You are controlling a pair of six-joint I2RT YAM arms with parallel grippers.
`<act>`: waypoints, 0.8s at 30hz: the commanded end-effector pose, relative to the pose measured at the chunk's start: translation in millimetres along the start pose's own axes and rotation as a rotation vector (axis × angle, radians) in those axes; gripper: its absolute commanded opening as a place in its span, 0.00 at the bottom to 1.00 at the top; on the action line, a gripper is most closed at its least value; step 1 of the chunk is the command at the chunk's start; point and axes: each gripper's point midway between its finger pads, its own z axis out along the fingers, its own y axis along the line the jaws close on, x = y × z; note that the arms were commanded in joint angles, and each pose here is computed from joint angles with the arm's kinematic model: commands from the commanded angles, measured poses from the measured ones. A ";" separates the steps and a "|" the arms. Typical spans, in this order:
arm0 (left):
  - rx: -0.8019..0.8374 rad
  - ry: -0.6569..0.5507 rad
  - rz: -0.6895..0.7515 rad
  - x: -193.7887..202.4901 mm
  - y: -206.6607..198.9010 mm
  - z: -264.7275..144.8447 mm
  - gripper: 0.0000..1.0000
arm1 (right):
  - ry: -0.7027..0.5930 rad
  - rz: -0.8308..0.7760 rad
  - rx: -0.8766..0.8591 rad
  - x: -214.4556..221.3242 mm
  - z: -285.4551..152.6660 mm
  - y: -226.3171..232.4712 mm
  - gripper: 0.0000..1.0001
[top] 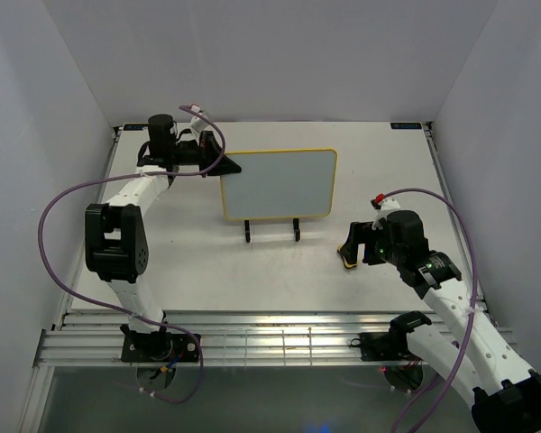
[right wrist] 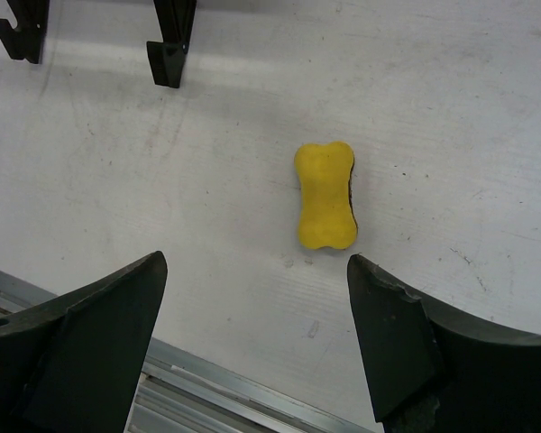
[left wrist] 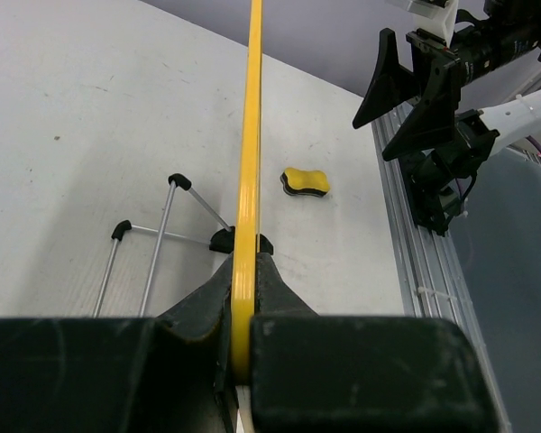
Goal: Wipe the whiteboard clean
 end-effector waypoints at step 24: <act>0.310 0.032 -0.105 36.7 -26.2 -30.9 0.00 | -0.018 -0.030 -0.028 -1.7 -0.4 4.2 0.87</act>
